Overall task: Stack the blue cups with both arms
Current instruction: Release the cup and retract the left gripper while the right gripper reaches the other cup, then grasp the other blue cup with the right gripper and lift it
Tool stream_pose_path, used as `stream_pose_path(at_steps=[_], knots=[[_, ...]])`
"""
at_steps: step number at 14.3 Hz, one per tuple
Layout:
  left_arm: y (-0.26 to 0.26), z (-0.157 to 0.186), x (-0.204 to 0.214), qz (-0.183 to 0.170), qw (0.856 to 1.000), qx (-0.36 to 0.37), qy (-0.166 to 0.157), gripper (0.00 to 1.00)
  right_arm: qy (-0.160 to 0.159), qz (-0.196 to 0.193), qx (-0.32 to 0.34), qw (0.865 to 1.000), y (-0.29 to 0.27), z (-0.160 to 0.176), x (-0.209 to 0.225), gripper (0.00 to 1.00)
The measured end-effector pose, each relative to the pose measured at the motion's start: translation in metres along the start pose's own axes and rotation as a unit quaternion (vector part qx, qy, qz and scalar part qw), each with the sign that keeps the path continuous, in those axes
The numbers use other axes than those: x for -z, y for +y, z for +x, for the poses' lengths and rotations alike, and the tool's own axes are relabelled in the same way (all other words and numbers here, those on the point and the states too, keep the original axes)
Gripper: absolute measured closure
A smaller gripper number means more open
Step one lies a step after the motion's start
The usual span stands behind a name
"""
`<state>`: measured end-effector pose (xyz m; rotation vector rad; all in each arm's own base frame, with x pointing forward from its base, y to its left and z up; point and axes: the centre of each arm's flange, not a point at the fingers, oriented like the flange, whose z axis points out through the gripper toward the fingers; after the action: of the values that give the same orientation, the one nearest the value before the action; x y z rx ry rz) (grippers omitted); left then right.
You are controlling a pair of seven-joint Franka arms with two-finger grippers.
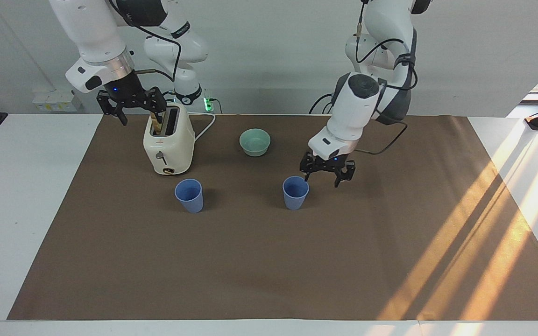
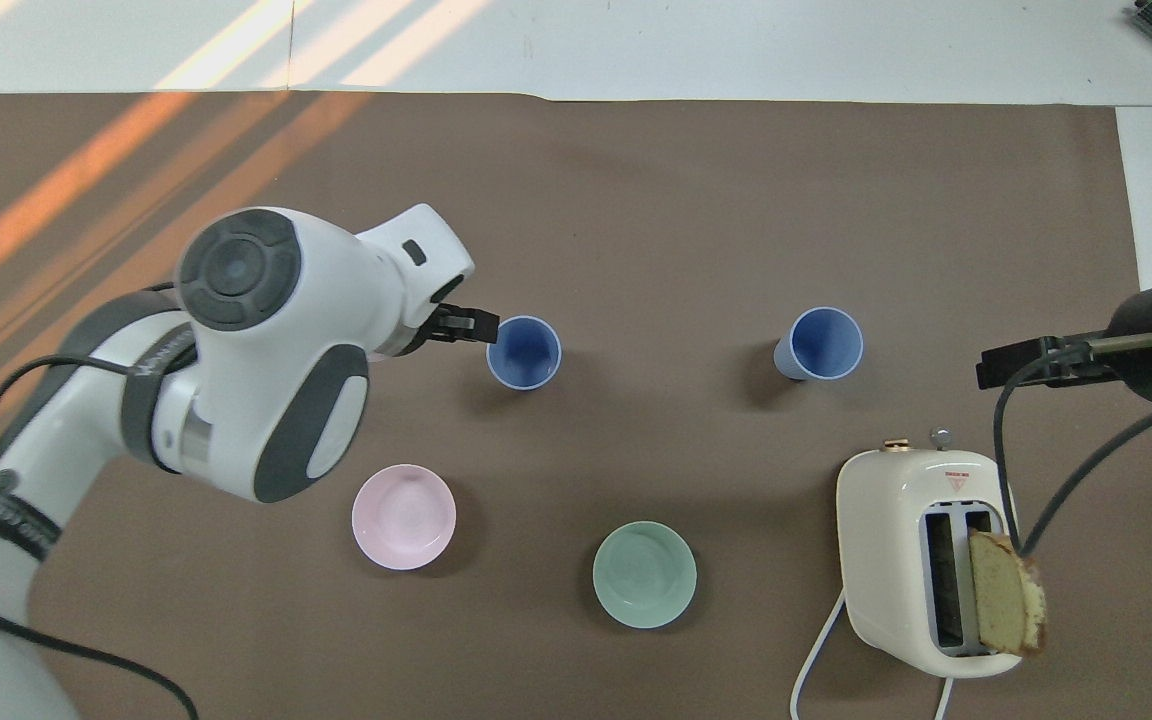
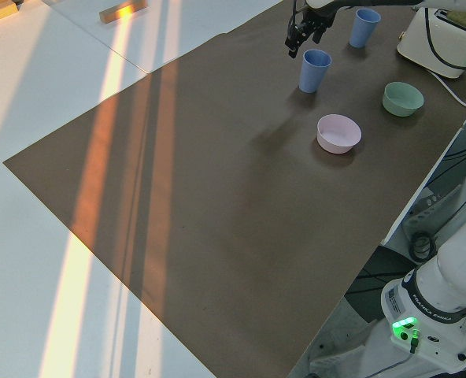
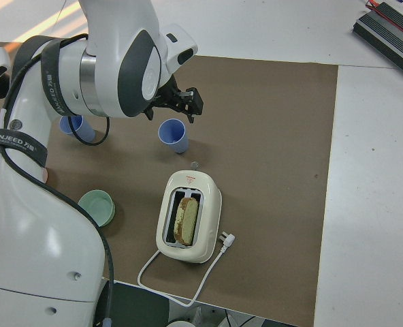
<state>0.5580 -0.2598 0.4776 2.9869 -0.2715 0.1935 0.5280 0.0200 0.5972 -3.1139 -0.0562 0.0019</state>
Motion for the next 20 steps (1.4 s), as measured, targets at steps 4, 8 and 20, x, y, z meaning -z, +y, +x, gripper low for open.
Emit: stream_pose_path(at_steps=[4, 8, 20], knots=[[-0.099, -0.009, 0.075, 0.013, 1.0, -0.003, -0.008, 0.0, -0.004, 0.001, -0.005, 1.0, 0.005, 0.013, -0.061, 0.0], [-0.164, -0.003, 0.12, 0.059, 0.998, -0.021, -0.014, 0.0, 0.009, 0.003, 0.0, 1.0, 0.001, 0.045, -0.129, 0.0], [-0.197, -0.002, 0.16, 0.062, 0.997, -0.013, -0.05, 0.0, -0.013, 0.007, -0.009, 1.0, -0.032, 0.078, -0.244, 0.32]])
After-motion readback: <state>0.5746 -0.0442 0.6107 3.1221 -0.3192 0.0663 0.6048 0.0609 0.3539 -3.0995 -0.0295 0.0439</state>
